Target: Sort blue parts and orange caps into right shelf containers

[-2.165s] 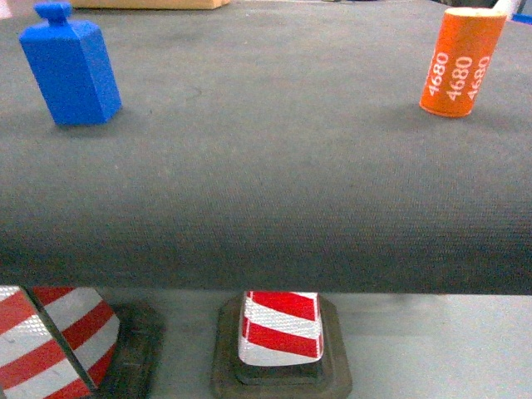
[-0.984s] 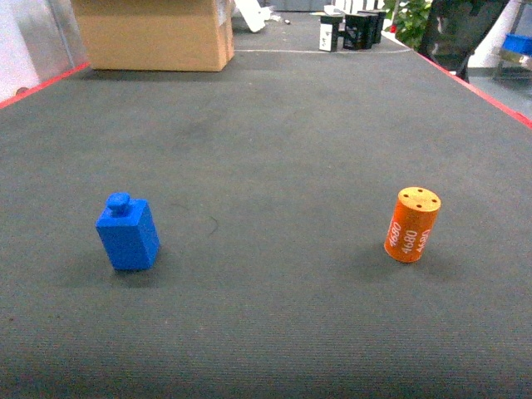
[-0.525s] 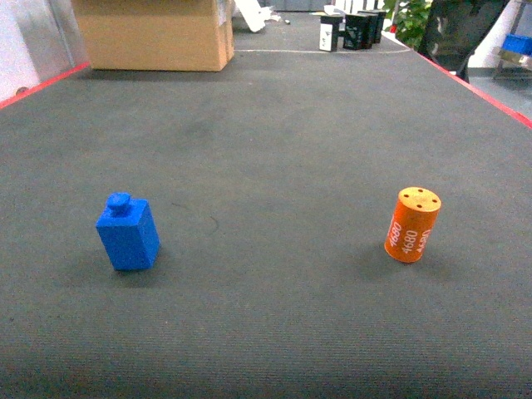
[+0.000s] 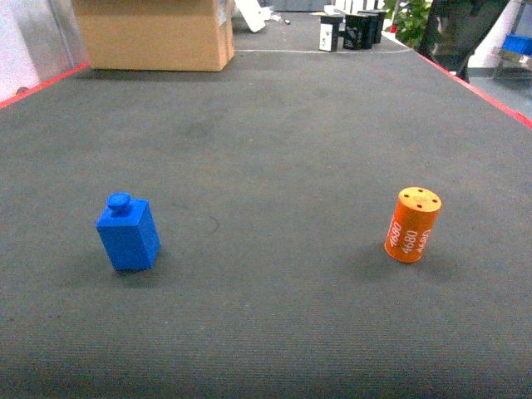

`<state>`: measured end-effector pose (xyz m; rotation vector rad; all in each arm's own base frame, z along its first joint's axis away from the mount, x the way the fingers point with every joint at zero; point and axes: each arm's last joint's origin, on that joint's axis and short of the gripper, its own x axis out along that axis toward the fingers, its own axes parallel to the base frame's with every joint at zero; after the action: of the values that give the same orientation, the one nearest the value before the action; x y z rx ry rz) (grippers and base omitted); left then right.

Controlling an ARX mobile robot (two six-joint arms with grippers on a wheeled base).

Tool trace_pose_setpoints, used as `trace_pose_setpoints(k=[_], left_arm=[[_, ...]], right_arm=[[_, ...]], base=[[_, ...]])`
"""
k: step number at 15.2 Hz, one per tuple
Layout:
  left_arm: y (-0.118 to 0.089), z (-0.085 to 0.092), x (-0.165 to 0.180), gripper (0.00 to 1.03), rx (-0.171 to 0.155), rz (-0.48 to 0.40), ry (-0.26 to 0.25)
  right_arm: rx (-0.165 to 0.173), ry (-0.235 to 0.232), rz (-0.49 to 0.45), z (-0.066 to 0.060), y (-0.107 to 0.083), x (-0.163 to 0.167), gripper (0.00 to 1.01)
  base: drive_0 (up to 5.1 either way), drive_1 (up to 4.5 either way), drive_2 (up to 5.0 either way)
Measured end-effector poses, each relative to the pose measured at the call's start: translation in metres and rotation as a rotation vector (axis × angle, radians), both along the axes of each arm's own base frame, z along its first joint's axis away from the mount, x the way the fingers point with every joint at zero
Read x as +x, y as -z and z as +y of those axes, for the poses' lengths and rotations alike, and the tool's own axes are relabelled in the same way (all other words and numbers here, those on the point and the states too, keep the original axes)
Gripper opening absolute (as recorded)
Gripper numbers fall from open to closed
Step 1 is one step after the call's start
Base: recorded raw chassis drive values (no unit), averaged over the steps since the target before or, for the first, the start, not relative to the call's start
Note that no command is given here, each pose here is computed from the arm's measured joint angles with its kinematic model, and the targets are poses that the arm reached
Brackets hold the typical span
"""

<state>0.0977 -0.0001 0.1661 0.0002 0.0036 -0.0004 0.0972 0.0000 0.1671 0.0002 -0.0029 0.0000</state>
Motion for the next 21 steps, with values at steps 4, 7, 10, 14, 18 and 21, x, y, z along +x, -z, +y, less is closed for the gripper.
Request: trace_pose_setpoints(k=[4,7,10,14,18,21], left_arm=[[0.0,0.0,0.0,0.98,0.0,0.0,0.0],[0.0,0.0,0.0,0.98,0.0,0.0,0.0],[0.0,0.0,0.0,0.98,0.0,0.0,0.0],[0.0,0.0,0.0,0.98,0.0,0.0,0.0],[0.0,0.0,0.0,0.98,0.0,0.0,0.0],[0.0,0.0,0.0,0.98,0.0,0.0,0.0]], right_arm=[[0.0,0.0,0.0,0.0,0.0,0.0,0.98],[0.0,0.0,0.0,0.0,0.0,0.0,0.98],[0.0,0.0,0.0,0.0,0.0,0.0,0.98],[0.0,0.0,0.0,0.0,0.0,0.0,0.98],[0.0,0.0,0.0,0.0,0.0,0.0,0.98],[0.0,0.0,0.0,0.0,0.0,0.0,0.98]], base=[[0.0,0.0,0.0],[0.0,0.0,0.0],[0.0,0.0,0.0],[0.0,0.0,0.0],[0.0,0.0,0.0],[0.0,0.0,0.0]])
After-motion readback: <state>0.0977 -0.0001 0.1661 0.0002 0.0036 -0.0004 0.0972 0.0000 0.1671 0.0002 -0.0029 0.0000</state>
